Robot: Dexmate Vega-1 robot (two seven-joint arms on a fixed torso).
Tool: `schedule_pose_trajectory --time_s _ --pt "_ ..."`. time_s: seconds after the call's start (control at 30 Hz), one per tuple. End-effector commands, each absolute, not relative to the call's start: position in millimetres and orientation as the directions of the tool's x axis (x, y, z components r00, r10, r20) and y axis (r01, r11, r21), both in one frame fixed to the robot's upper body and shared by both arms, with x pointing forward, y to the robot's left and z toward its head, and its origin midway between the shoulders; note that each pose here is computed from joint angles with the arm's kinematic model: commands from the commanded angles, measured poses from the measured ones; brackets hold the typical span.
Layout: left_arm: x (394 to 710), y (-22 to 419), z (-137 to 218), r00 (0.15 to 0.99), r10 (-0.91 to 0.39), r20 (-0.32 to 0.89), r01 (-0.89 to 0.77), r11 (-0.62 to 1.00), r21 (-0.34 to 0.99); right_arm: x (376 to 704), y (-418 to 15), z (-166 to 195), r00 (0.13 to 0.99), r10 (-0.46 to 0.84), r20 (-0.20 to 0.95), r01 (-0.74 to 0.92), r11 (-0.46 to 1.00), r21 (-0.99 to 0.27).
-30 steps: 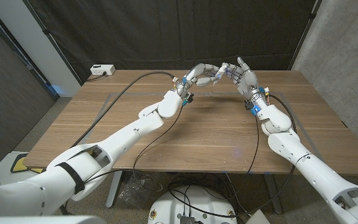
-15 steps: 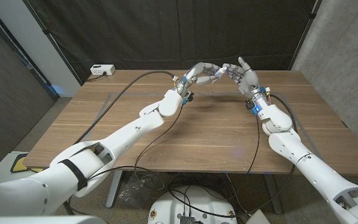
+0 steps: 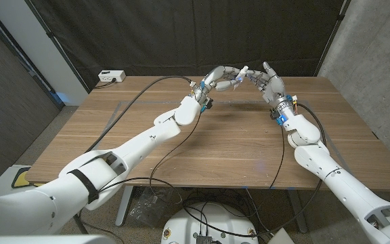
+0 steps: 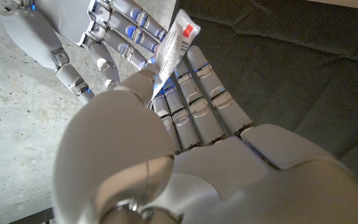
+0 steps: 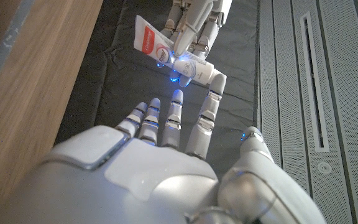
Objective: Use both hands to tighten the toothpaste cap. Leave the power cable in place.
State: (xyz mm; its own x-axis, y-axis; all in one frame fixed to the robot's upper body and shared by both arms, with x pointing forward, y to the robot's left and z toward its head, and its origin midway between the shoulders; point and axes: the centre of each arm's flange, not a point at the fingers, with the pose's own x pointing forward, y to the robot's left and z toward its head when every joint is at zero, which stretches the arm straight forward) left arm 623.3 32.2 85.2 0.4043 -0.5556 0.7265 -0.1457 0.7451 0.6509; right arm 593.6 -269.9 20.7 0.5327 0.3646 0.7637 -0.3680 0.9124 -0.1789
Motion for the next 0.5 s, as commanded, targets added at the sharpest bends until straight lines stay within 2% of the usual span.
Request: schedule_pose_trajectory --time_s 0.03,0.5 --pt "620.2 30.9 86.4 0.400 -0.550 0.733 -0.146 0.752 0.643 592.1 -274.4 17.8 0.539 0.357 0.763 -0.366 0.915 -0.169" --pt "616.2 33.4 82.2 0.418 -0.548 0.725 -0.147 0.746 0.649 595.4 -275.3 17.5 0.548 0.370 0.750 -0.382 0.909 -0.169"
